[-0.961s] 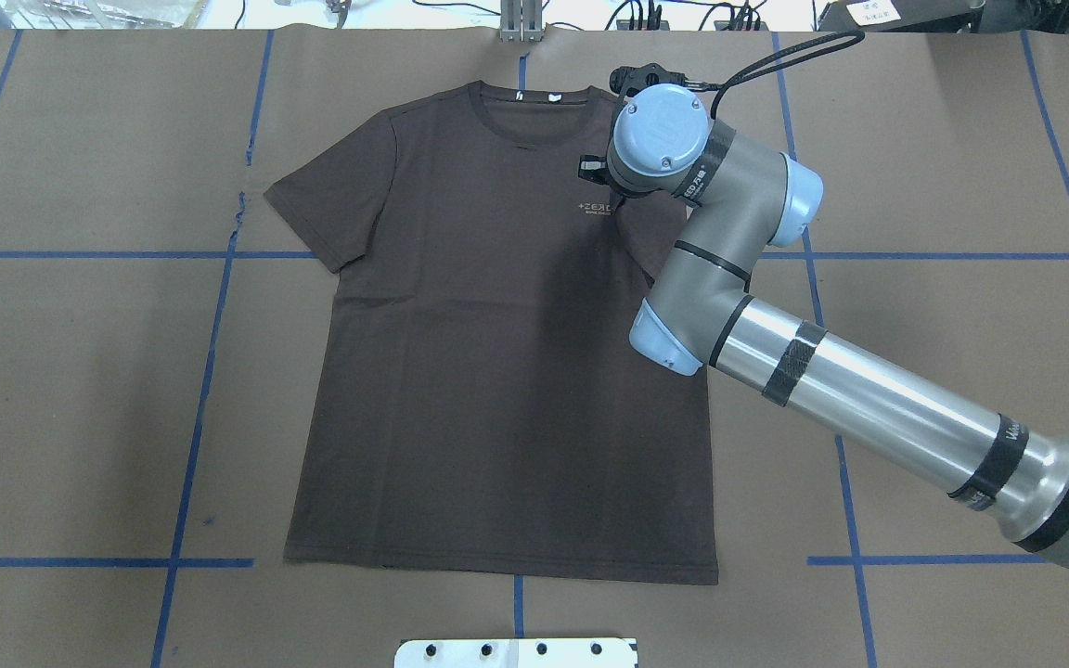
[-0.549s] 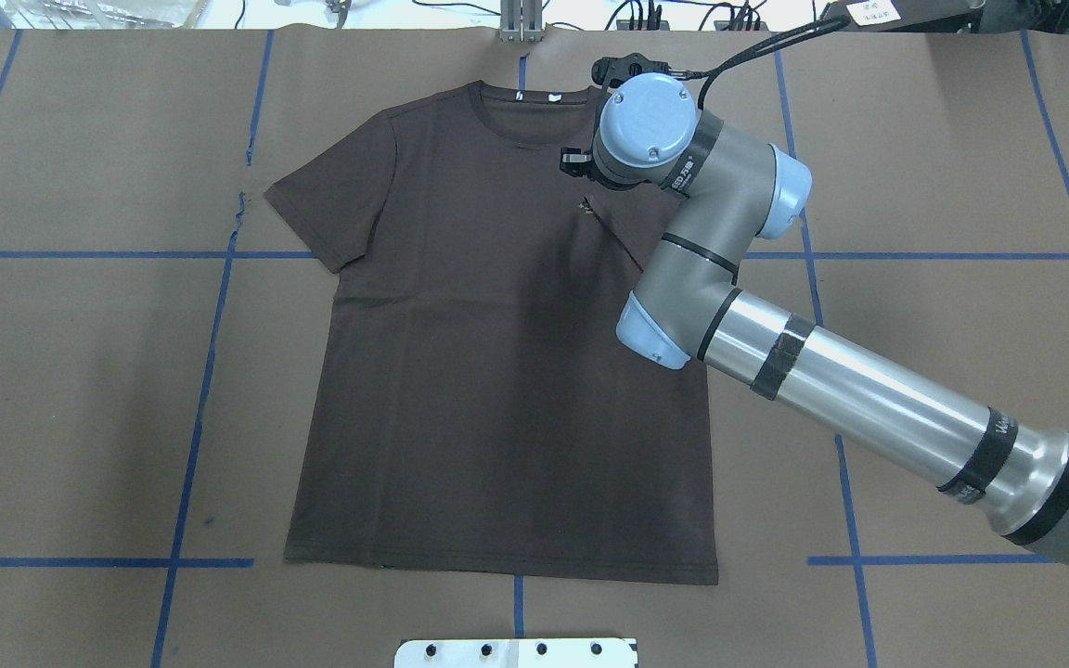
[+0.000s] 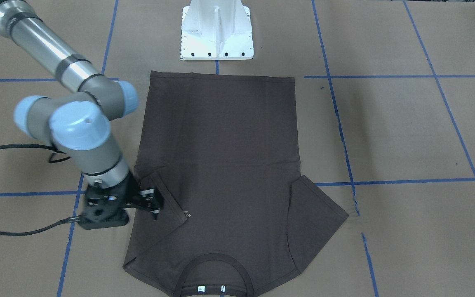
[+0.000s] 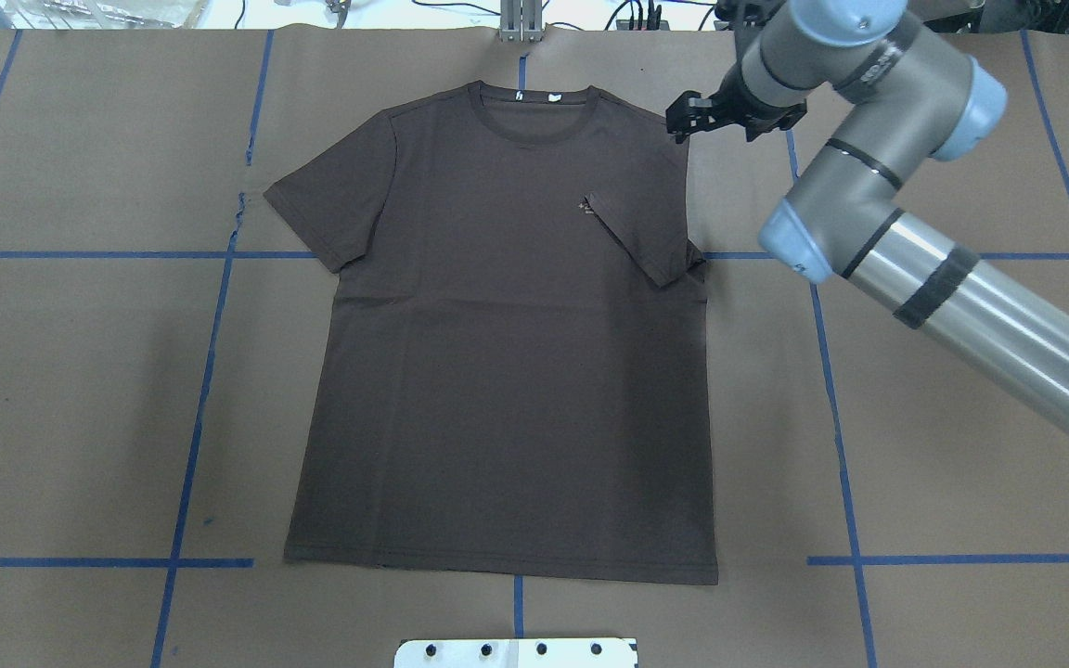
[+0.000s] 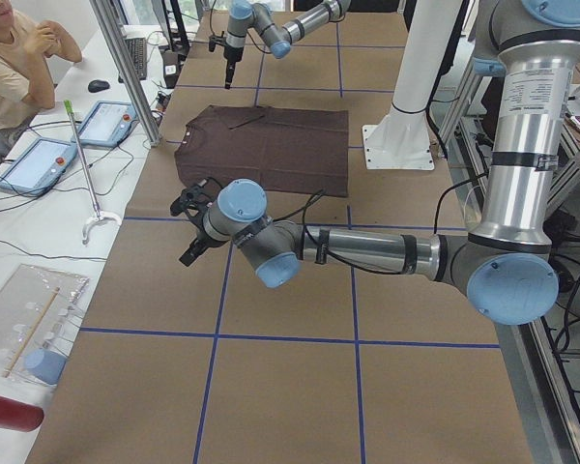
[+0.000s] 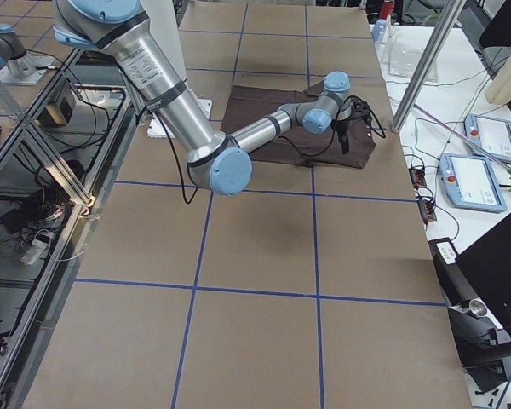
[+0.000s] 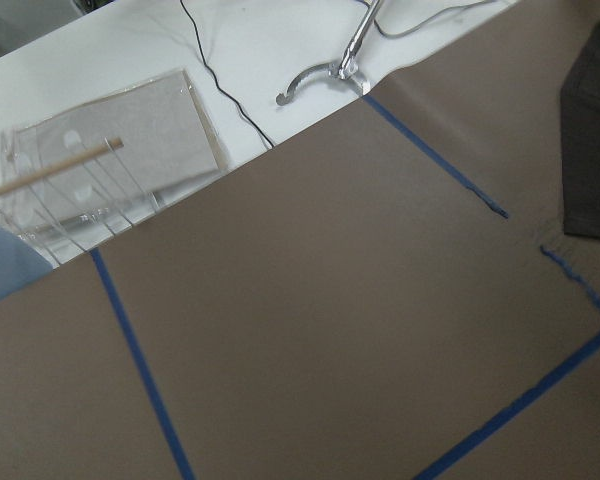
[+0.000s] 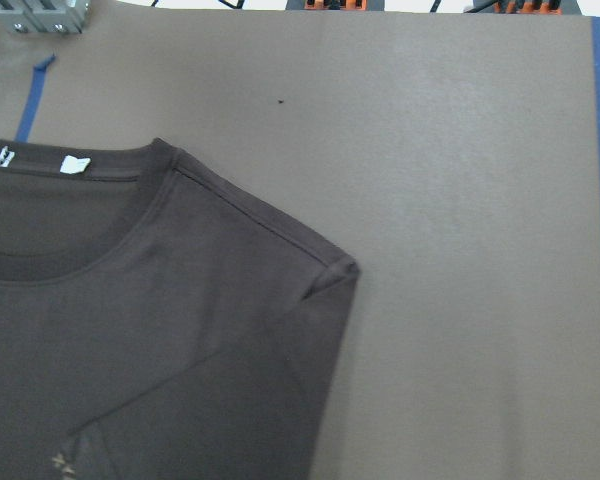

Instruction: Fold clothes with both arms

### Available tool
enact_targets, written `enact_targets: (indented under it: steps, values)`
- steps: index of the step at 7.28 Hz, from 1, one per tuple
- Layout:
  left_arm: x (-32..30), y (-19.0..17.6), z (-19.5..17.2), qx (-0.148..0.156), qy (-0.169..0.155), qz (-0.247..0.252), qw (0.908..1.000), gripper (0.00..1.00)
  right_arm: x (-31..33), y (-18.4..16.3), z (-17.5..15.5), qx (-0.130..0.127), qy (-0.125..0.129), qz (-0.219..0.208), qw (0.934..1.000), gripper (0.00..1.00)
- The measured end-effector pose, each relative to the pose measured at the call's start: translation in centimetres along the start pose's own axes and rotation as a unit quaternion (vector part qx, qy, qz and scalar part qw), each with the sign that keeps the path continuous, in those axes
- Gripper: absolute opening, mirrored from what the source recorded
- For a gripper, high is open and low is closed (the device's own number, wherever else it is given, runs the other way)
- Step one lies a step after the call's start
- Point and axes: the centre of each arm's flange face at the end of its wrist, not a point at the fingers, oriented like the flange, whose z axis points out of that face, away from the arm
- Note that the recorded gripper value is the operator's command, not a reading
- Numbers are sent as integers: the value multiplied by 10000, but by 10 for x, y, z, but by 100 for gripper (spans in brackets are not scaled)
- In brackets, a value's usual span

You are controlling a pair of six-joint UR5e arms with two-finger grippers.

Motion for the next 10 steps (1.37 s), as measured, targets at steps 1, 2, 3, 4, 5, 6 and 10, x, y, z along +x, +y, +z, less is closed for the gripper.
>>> enact_targets:
  steps: [1, 2, 3, 4, 5, 6, 10]
  values:
    - [28, -14, 24, 30, 99, -369, 9993, 100, 47, -2, -20, -74, -84, -175, 9998, 100]
    - [56, -28, 49, 79, 121, -566, 9983, 91, 89, -4, -35, -137, -140, -337, 9992, 100]
    - [87, -40, 80, 88, 136, -848, 9963, 74, 127, -3, -47, -186, -184, -485, 9985, 100]
    - [120, -49, 120, 74, 89, -1250, 9921, 66, 158, 2, -58, -228, -235, -564, 9979, 100]
    - [153, -53, 167, 76, -53, -1634, 9865, 64, 175, 8, -65, -243, -266, -584, 9976, 100]
    - [178, -57, 210, 75, -214, -1849, 9825, 60, 182, 10, -69, -240, -270, -589, 9976, 100]
    - [233, -53, 298, -41, -562, -2015, 9779, 56, 187, 13, -70, -236, -247, -583, 9977, 100]
